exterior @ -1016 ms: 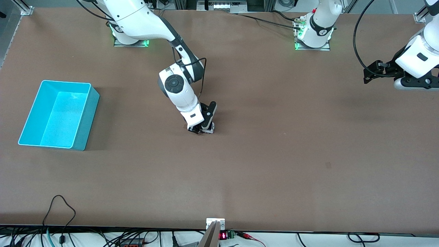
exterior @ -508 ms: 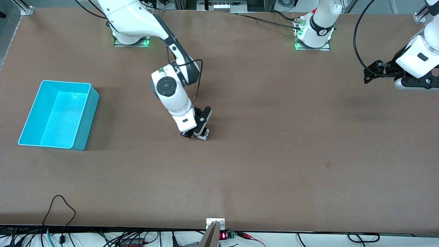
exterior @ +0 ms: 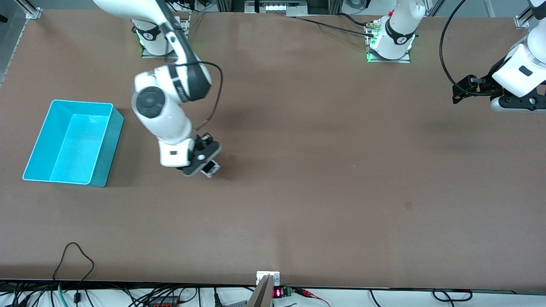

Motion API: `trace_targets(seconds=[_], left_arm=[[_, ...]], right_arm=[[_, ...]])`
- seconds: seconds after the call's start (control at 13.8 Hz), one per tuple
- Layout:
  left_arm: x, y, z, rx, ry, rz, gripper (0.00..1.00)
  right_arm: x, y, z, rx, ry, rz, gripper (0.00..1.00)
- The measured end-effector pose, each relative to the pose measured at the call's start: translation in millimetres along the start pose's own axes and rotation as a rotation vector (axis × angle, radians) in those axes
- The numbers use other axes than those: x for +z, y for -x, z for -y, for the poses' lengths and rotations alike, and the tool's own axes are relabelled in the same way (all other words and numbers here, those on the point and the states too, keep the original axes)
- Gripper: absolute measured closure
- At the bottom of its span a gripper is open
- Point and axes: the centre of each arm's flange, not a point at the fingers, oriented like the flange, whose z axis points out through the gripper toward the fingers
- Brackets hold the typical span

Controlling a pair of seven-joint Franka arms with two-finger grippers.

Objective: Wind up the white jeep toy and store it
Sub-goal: 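Lift and carry the jeep with the right gripper to the cyan bin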

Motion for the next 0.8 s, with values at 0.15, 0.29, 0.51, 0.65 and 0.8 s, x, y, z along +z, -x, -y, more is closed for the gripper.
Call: trace_targets(seconds=[0.15, 0.29, 0.51, 0.65, 0.8], left_arm=[[0.0, 0.0, 0.0, 0.0, 0.0, 0.0, 0.0], [-0.1, 0.0, 0.0, 0.0, 0.0, 0.0, 0.0], [-0.2, 0.0, -0.8, 0.002, 0.0, 0.0, 0.0], [-0.3, 0.0, -1.8, 0.003, 0.0, 0.0, 0.0], [-0.5, 0.0, -2.2, 0.004, -0.001, -0.001, 0.0]], right_arm=[[-20.3, 20.7, -24.7, 0.149, -0.011, 0.058, 0.47], [-35.7, 42.0, -52.5, 0.262, 0.002, 0.105, 0.47], [-54.7, 79.2, -96.5, 0.411, 0.071, 0.172, 0.47], [-59.8, 108.9, -125.4, 0.481, 0.083, 0.193, 0.47], [-56.4, 144.6, -155.3, 0.55, 0.081, 0.219, 0.47]])
